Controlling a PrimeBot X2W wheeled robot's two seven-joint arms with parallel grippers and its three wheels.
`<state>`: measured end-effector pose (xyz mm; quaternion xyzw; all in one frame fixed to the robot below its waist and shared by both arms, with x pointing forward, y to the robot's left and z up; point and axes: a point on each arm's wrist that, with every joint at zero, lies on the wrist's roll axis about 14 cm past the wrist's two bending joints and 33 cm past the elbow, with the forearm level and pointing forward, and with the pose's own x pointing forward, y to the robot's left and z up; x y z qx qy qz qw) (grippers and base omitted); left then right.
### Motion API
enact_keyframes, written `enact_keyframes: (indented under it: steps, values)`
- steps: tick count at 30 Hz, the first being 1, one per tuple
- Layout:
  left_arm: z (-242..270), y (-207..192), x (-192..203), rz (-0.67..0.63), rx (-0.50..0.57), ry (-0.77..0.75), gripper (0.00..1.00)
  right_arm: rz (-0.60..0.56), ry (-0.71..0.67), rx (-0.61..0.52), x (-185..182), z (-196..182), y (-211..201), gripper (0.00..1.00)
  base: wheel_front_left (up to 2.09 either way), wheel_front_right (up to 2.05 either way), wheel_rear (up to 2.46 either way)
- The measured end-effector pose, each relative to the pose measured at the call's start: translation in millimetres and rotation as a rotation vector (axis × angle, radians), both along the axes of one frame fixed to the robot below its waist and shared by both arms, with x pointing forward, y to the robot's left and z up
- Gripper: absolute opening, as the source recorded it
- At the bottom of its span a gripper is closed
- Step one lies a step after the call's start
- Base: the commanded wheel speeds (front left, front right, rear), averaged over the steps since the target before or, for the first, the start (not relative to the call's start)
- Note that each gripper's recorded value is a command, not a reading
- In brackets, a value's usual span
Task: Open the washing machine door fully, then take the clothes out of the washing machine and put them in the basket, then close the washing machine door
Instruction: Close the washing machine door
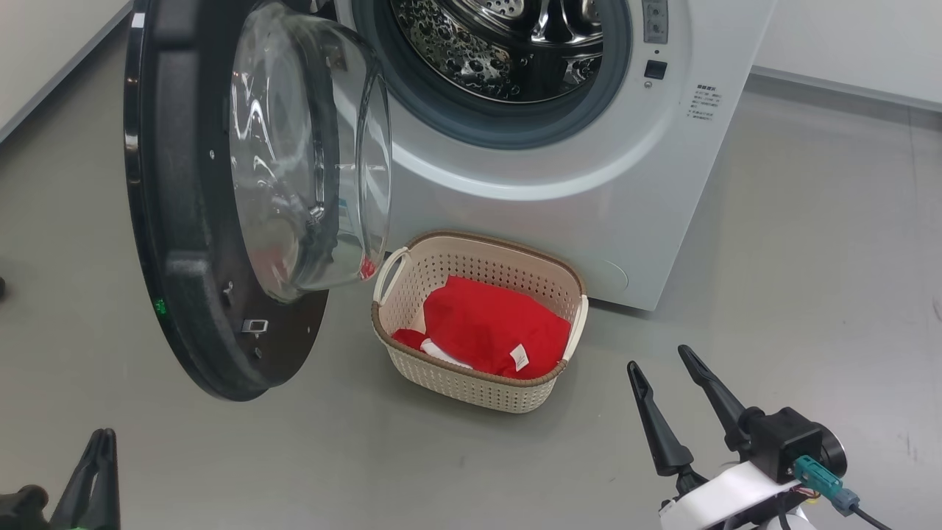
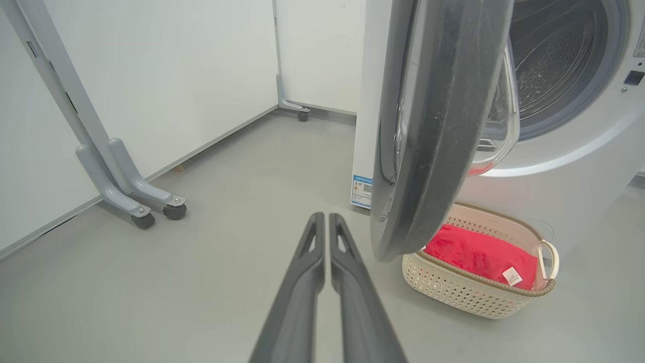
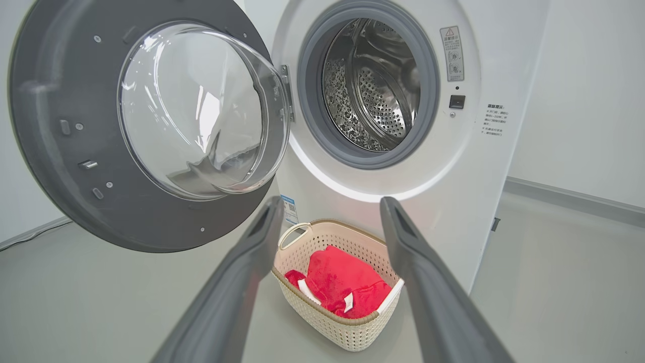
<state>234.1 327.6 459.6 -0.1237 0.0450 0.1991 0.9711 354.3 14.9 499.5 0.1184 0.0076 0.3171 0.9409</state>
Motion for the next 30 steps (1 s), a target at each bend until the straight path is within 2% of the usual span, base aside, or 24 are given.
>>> enact_keyframes:
  steps: [1, 2, 3, 30]
  values:
    - [0, 0, 0, 0.001, 0.008, -0.003, 0.45, 0.0, 0.001, 0.0, 0, 0, 0, 1.0, 0.0, 0.0, 0.0]
    - [1, 1, -1, 0.002, 0.018, -0.006, 0.96, 0.0, 0.002, 0.0, 0, -1, 0, 1.0, 0.0, 0.0, 0.0]
    - [0, 1, -1, 0.003, 0.021, -0.005, 1.0, 0.0, 0.002, -0.001, 0, -1, 0, 1.0, 0.0, 0.0, 0.0]
    - [-18, -2, -9, 0.016, 0.021, 0.019, 1.0, 0.004, 0.002, -0.001, -4, 0, 1, 1.0, 0.0, 0.0, 0.0]
